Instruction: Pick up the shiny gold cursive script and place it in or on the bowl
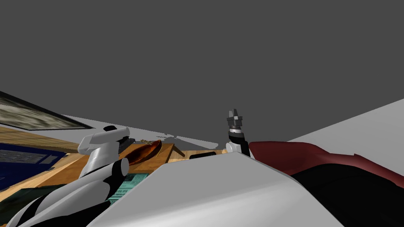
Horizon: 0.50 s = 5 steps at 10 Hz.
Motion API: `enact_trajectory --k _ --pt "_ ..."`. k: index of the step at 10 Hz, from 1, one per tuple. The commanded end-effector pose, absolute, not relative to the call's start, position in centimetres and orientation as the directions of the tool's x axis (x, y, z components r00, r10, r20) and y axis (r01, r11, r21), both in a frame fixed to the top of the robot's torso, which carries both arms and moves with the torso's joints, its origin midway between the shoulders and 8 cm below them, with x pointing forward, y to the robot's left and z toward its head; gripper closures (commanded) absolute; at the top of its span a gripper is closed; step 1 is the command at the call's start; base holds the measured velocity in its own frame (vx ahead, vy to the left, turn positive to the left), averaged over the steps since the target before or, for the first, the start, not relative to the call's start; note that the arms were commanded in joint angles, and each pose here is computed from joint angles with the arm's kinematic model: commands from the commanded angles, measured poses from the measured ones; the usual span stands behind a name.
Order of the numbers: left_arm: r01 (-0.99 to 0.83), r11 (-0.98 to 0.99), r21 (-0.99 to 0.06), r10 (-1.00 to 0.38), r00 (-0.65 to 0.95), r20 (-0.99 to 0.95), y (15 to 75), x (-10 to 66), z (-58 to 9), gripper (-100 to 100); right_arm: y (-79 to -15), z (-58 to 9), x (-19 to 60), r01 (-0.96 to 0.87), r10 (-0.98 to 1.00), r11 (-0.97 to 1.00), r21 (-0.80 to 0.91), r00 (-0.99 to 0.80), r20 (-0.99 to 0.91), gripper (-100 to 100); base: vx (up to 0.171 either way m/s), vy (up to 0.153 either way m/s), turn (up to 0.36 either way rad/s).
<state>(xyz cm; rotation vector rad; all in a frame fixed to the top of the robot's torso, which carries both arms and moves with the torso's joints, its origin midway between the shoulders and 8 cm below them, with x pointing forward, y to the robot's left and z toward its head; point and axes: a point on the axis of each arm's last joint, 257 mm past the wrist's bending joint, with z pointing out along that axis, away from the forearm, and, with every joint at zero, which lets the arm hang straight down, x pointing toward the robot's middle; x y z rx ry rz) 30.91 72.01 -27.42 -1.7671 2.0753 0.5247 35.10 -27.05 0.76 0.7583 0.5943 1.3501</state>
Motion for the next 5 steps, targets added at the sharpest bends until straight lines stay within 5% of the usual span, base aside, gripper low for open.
enact_trajectory --k 1,2,5 --pt "-0.988 0.147 0.046 -0.853 -0.150 -0.500 72.01 30.91 -27.42 -100 -27.05 0.76 35.10 -0.633 0.989 0.052 0.773 0.140 0.048 0 -0.001 -0.008 0.003" --pt "-0.988 0.148 0.047 -0.853 -0.151 -0.499 72.01 30.86 -27.36 0 -27.06 0.76 35.10 -0.633 0.989 0.052 0.773 0.140 0.048 0 0.000 0.000 0.000" --pt "-0.988 0.148 0.047 -0.853 -0.151 -0.499 72.01 30.87 -27.37 0 -27.06 0.76 35.10 -0.633 0.989 0.052 0.773 0.140 0.048 0 0.000 0.000 0.000"
